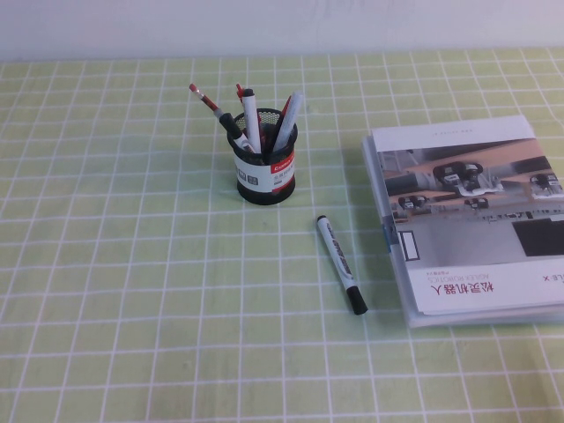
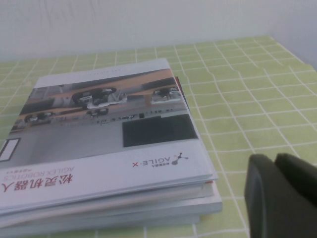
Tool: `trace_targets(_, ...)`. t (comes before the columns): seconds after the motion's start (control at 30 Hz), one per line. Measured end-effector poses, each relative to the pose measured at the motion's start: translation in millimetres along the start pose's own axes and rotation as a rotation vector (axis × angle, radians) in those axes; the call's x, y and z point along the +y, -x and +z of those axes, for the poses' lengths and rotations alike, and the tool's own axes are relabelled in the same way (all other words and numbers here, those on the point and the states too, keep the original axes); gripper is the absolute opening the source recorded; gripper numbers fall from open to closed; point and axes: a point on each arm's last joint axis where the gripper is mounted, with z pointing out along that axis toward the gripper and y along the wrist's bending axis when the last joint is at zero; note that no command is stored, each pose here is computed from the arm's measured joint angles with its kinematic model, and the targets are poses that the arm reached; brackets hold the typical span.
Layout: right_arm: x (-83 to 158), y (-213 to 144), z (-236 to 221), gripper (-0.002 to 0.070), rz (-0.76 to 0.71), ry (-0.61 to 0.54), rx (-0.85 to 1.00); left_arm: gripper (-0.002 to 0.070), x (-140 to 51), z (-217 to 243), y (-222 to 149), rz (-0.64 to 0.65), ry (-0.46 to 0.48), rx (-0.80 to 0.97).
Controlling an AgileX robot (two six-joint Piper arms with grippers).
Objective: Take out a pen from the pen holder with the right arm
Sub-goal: 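Take a marker out of the pen holder and lay it on the table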
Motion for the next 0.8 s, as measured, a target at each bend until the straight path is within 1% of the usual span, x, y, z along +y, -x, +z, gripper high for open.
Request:
trace_targets(0.27, 0, -2, 0, -0.0012, 0.011, -0.001, 0.022, -0.0006, 0.0, 0, 0, 0.000, 0.000, 0.000)
trace_targets(0.4, 3, -9, 0, -0.0013, -0.027, 0.030, 0.096, -0.0006, 0.0, 0, 0, 0.000, 0.000, 0.000)
trace_targets(0.53, 6, -16, -2, -0.0012, -0.026, 0.070, 0.175, -0.0006, 0.0, 0, 0, 0.000, 0.000, 0.000)
trace_targets(0.8, 7, -17, -2, -0.0013, -0.022, 0.080, 0.186, -0.0006, 0.0, 0, 0, 0.000, 0.000, 0.000)
